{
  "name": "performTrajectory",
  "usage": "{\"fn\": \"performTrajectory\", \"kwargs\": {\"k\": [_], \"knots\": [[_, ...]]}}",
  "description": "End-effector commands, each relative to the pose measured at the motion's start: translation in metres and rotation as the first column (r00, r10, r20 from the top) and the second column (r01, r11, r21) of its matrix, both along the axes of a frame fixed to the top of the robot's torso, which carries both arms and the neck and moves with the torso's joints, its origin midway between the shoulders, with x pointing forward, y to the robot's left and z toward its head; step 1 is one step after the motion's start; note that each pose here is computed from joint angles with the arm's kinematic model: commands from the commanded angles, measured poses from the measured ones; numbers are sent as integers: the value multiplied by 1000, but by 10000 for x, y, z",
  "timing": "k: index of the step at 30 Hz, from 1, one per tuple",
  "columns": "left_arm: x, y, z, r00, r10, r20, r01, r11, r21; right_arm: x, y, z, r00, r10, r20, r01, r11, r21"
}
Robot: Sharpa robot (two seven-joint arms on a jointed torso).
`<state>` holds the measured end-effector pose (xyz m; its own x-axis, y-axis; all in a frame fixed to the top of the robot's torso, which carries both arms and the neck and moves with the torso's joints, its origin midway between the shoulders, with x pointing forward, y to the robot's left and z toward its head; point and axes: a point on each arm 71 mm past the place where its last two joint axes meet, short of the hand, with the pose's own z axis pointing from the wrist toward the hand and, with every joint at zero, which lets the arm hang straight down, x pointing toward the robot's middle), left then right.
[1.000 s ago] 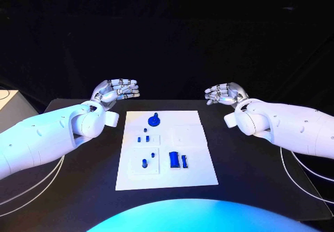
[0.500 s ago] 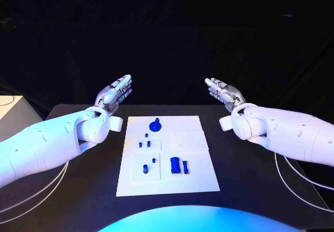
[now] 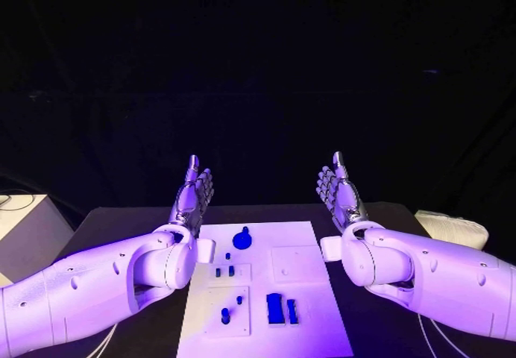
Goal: Assemble the parts on the task board
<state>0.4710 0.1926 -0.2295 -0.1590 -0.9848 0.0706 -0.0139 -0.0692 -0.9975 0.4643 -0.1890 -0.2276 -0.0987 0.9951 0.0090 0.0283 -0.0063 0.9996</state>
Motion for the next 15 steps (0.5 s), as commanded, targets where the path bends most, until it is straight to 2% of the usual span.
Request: {"fn": "performTrajectory", "kwargs": {"k": [1, 6, 15], "knots": [[-53, 26, 35, 991, 130, 12, -131, 990, 56, -25, -35, 34, 996, -82, 27, 82, 997, 4], [-92, -1, 53, 990, 142, 12, -142, 988, 60, -25, -35, 34, 996, -82, 27, 82, 997, 4], [-92, -1, 53, 990, 142, 12, -142, 988, 60, -25, -35, 34, 996, -82, 27, 82, 997, 4]]}}
